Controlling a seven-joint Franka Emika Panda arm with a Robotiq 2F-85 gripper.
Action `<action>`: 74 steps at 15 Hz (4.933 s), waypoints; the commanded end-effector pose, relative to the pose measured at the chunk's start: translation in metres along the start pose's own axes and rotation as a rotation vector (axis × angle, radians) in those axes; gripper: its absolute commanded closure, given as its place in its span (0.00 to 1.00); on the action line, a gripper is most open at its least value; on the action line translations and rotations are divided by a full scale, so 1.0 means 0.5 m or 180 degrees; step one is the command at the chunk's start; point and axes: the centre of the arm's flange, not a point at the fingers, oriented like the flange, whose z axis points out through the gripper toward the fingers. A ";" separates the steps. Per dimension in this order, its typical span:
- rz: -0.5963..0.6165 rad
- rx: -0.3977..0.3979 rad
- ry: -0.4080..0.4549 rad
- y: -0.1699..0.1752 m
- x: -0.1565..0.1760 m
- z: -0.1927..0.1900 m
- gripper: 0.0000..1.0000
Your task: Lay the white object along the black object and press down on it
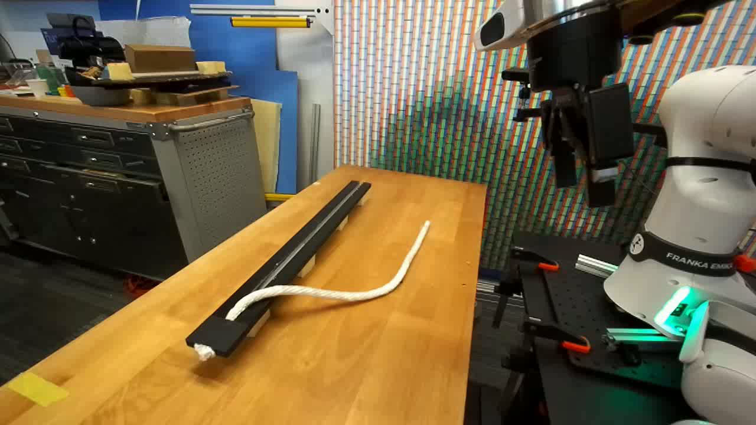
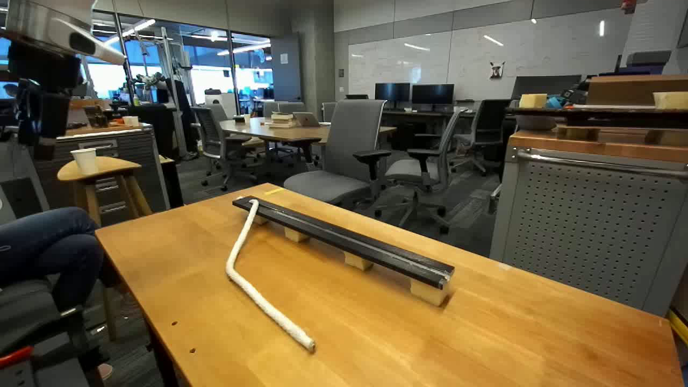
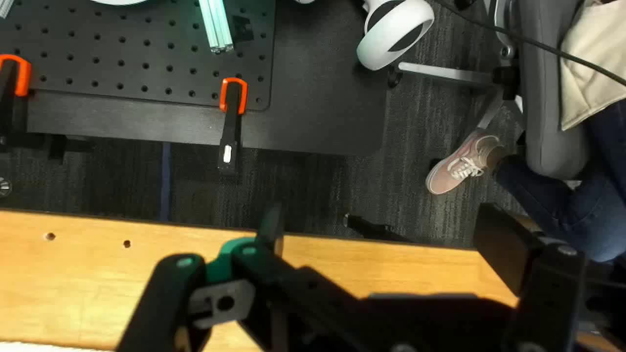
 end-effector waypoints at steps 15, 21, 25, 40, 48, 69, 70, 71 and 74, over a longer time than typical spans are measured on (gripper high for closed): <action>-0.0001 0.0000 0.0002 0.000 0.000 0.000 0.00; 0.0099 -0.0046 0.0111 0.002 0.011 -0.004 0.00; 0.0281 -0.0095 0.0323 0.012 0.038 -0.026 0.00; 0.1839 0.0665 0.1251 0.145 0.252 -0.153 0.00; 0.2464 0.0971 0.1299 0.199 0.322 -0.150 0.00; 0.3420 0.1176 0.1222 0.391 0.368 -0.095 0.00; 0.3565 0.1193 0.1258 0.418 0.372 -0.092 0.00; 0.3725 0.1241 0.1306 0.445 0.374 -0.089 0.00; 0.4177 0.1314 0.1483 0.512 0.378 -0.079 0.00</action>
